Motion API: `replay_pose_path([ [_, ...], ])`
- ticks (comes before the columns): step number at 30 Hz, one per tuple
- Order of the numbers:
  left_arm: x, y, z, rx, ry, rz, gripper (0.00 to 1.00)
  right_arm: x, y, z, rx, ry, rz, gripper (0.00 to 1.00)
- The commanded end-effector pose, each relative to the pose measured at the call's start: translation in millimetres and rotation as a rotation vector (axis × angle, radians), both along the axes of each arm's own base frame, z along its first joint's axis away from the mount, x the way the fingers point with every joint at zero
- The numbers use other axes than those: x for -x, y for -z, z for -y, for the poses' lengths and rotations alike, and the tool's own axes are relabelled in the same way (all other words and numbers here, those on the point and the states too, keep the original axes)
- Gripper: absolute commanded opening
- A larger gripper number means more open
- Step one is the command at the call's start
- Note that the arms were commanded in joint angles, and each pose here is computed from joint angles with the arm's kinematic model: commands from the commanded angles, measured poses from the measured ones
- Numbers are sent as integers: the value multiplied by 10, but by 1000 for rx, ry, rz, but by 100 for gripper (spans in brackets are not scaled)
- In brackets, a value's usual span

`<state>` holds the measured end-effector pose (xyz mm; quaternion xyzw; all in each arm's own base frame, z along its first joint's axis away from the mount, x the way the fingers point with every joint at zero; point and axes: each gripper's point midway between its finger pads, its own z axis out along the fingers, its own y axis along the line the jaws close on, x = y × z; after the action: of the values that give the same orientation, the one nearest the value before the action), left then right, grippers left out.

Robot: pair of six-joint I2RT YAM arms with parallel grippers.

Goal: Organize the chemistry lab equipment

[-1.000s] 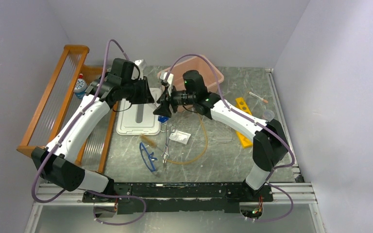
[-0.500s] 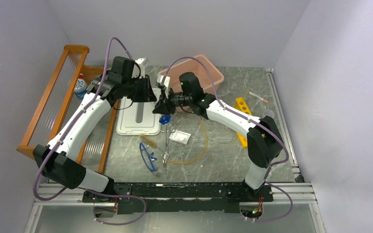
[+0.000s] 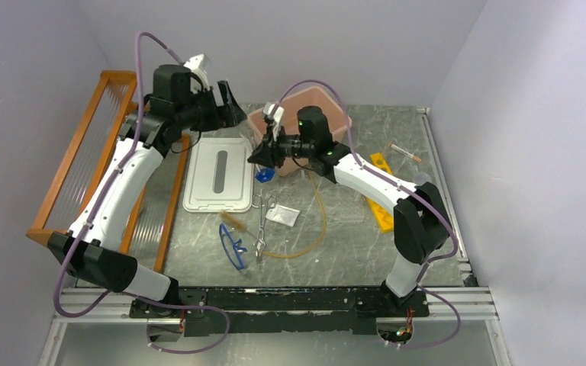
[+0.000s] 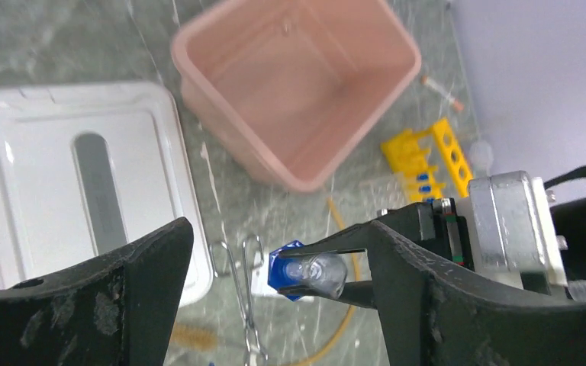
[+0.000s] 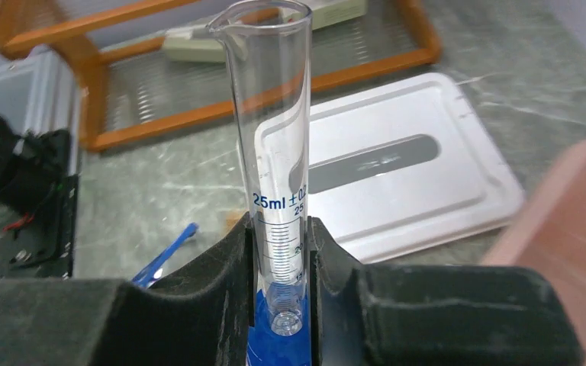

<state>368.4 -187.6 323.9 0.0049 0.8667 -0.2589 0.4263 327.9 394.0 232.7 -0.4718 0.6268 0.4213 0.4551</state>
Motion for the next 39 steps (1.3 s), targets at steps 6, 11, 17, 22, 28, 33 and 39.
replay_pose_path([
  [6, -205, -360, -292, 18, -131, 181, 84, -1144, -732, 498, -311, 651, -135, 6],
  [11, -155, -136, -349, -24, -139, 137, 82, -1694, -716, 752, -408, 1001, -257, 7],
  [17, -39, 107, -407, -70, -132, 81, 82, -2127, -275, 909, -386, 1315, -440, 10],
  [22, 108, 358, -460, -96, -132, 15, 80, -2270, 98, 932, -383, 1444, -528, 5],
  [28, 212, 542, -524, -122, -145, -27, 80, -2311, 599, 991, -357, 1549, -611, 5],
  [33, 281, 708, -524, -152, -115, -78, 79, -2400, 953, 957, -328, 1594, -703, 6],
  [39, 338, 920, -627, -219, -124, -118, 79, -2460, 1272, 992, -318, 1640, -760, 11],
])
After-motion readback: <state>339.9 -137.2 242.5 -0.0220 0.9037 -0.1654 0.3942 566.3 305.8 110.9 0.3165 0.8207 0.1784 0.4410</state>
